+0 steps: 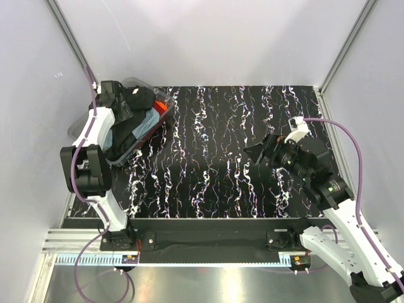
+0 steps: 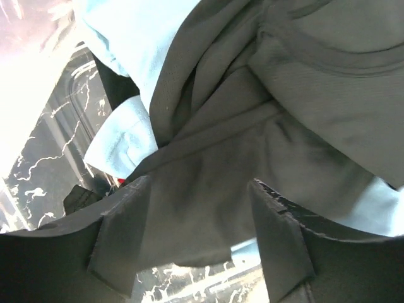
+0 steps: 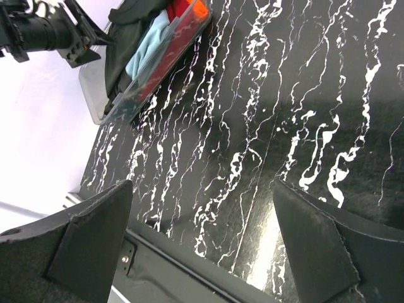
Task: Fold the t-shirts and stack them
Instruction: Grab the tshirt from the pile, then move the tshirt to the center of the board
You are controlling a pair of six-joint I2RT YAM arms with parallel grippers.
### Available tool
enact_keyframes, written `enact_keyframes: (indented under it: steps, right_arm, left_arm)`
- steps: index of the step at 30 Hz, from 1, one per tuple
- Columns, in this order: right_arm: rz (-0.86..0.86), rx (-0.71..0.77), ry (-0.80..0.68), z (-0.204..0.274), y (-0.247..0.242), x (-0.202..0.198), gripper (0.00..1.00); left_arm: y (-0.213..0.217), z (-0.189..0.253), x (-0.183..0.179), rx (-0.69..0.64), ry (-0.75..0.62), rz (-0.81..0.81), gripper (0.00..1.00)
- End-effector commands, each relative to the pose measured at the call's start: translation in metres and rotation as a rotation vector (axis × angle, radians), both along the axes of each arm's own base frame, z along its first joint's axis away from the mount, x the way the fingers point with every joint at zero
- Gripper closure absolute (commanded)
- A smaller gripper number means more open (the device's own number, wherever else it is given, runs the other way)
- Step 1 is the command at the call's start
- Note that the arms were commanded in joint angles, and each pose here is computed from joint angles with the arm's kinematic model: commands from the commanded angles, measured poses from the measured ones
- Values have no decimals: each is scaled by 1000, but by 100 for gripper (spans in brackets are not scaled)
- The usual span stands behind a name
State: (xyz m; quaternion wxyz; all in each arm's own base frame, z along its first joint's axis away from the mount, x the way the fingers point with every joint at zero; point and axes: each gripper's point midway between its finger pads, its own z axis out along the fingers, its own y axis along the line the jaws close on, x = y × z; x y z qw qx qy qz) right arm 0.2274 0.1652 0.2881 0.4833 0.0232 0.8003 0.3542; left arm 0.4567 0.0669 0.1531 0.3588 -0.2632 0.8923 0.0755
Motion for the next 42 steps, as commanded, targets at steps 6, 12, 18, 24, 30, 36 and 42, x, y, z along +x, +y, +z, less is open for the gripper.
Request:
enact_keyframes:
  steps: [6,12,18,24,30,36,42]
  right_arm:
    - [-11,7,-108,28,-2,7,0]
    - [-21,28,-127,32,-6,0,0]
    - [-32,42,-123,36,-5,4,0]
    - [14,4,-94,23,6,13,1]
    - [0,-14,-59,14,7,20,0]
    - [-98,16,-70,21,-13,11,0]
    - [-239,37,-14,9,-35,9,0]
  left_arm:
    - [-12,-7,15,-15,-5,-98,76]
    - [-16,19,18,-36,-62,-105,100]
    - [-44,139,20,-114,-338,-201,100]
    - [-123,271,-7,-437,-648,-411,100]
    - [-207,373,-61,-576,-828,-699,100]
    - [-260,413,-135,-702,-876,-959,100]
    - [-277,287,-155,-734,-605,-925,100]
